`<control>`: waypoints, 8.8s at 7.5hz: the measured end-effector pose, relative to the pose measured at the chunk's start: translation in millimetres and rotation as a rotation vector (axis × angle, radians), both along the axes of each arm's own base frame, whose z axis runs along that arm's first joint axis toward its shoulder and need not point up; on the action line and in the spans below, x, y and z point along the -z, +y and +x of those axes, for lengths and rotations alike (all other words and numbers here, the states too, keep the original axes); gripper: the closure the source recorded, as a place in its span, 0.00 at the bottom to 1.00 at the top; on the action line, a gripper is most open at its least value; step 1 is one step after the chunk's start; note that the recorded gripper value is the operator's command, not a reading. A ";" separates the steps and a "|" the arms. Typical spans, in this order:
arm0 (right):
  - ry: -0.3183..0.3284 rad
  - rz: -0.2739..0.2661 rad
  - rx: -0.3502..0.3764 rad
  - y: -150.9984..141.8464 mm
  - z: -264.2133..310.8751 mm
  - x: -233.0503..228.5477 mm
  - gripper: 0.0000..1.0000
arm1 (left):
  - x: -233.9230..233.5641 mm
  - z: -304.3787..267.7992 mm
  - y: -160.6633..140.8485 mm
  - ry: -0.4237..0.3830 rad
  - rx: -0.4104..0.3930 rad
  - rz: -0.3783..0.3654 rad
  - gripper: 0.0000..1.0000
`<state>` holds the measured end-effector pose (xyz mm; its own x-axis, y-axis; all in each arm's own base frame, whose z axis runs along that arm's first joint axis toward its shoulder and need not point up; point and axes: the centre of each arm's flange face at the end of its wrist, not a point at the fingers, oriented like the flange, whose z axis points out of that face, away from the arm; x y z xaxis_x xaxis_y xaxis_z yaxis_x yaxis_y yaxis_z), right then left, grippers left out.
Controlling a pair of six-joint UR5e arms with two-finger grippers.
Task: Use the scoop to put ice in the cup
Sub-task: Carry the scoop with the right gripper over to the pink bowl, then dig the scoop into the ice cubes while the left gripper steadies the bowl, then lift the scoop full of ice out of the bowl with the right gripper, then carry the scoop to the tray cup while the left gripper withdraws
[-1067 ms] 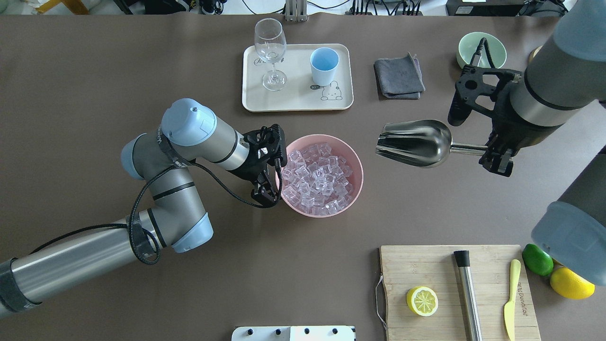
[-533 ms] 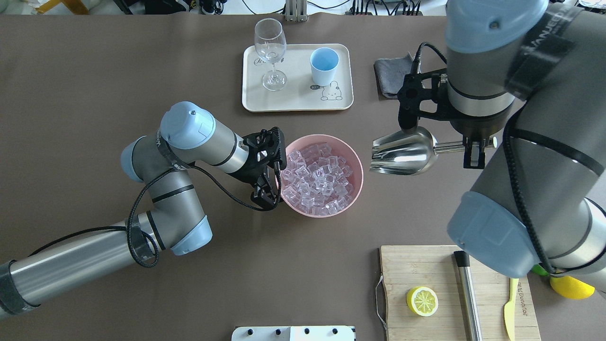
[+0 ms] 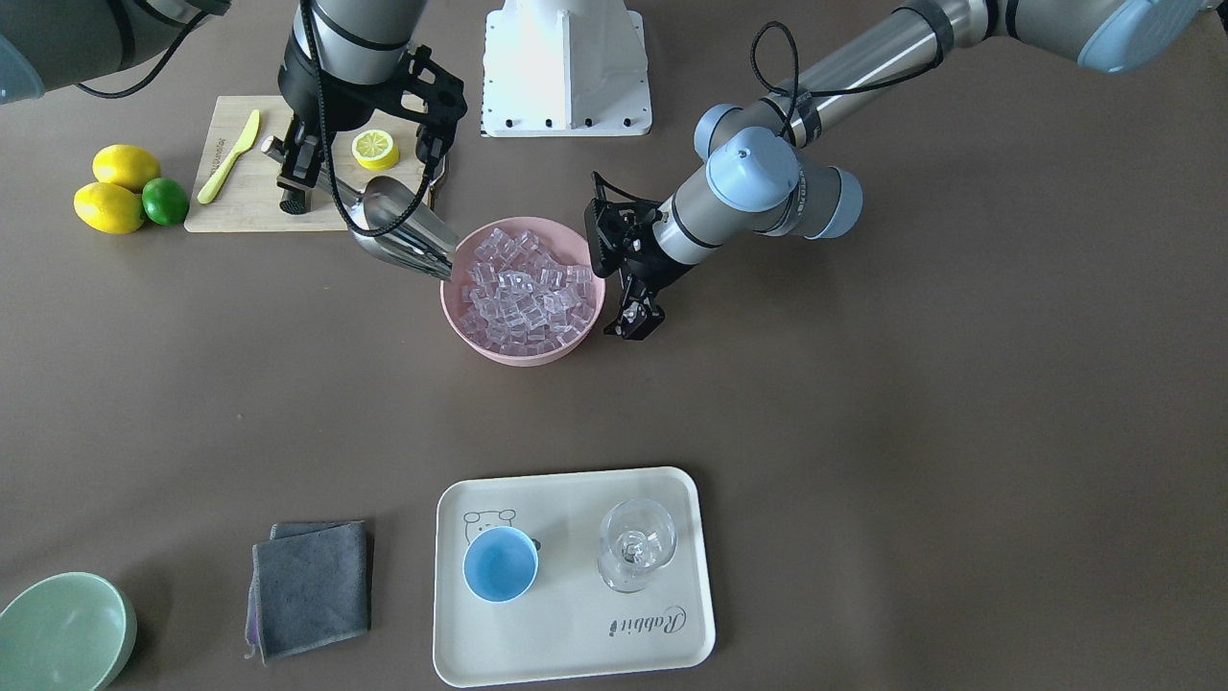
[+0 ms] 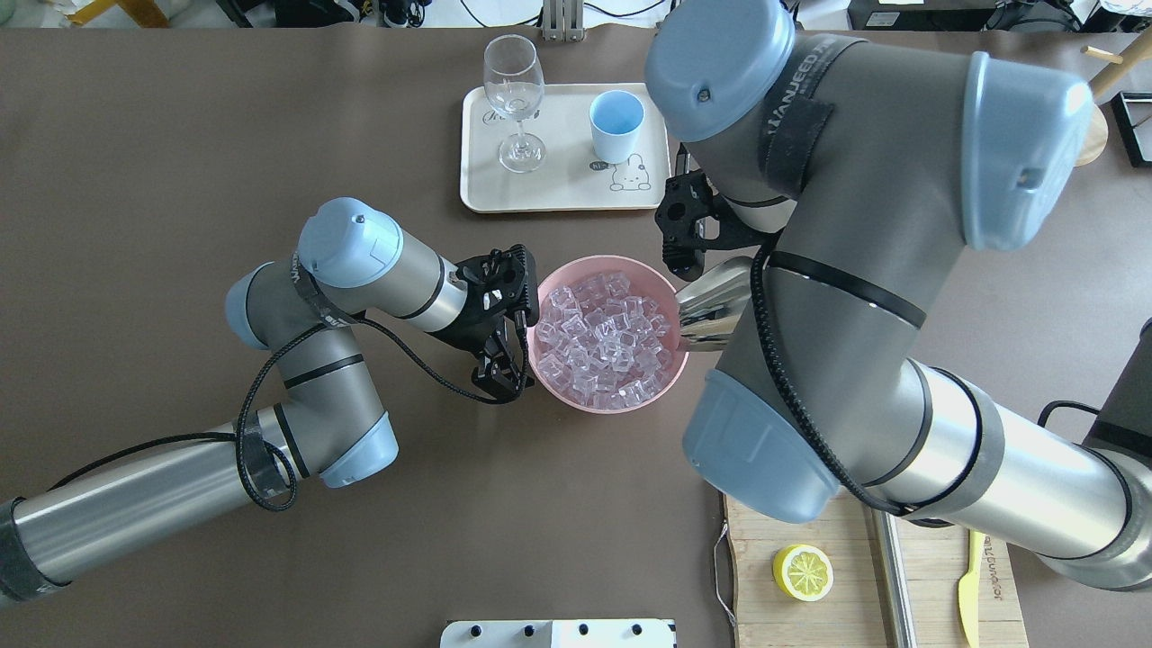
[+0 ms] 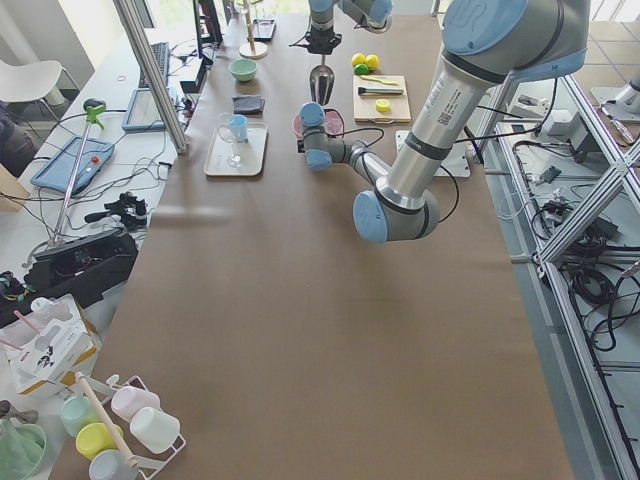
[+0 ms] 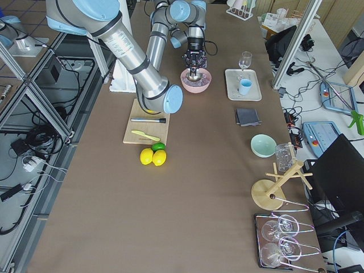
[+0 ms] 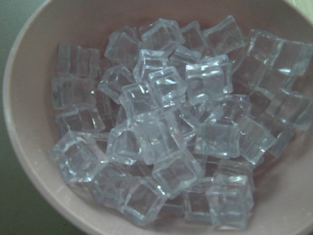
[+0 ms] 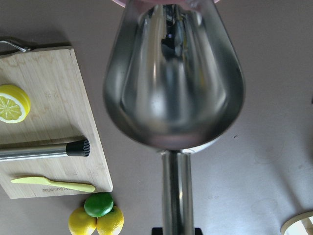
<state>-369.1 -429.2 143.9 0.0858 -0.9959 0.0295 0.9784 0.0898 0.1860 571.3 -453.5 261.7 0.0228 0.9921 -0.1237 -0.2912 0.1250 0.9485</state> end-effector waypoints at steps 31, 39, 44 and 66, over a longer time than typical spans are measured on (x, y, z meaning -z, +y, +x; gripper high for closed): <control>-0.417 0.107 -0.067 26.1 -99.7 -128.4 1.00 | -0.6 0.9 2.0 0.002 -0.001 -0.004 0.02; -0.556 0.018 -0.133 11.0 -92.0 -137.9 1.00 | -0.7 0.7 2.5 0.002 -0.002 -0.004 0.02; -0.651 -0.035 -0.191 4.6 -83.5 -132.5 1.00 | -3.4 0.1 3.3 0.000 -0.004 -0.005 0.02; -0.476 -0.420 -0.666 -211.2 -3.3 -91.4 1.00 | -22.4 -64.8 19.5 0.004 0.078 -0.185 0.01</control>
<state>-372.4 -640.4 235.3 0.5240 -0.6445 0.5568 0.5291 0.7586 0.3802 506.6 -434.0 284.2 0.0980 0.9478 -0.3036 -0.2699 0.3189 0.9085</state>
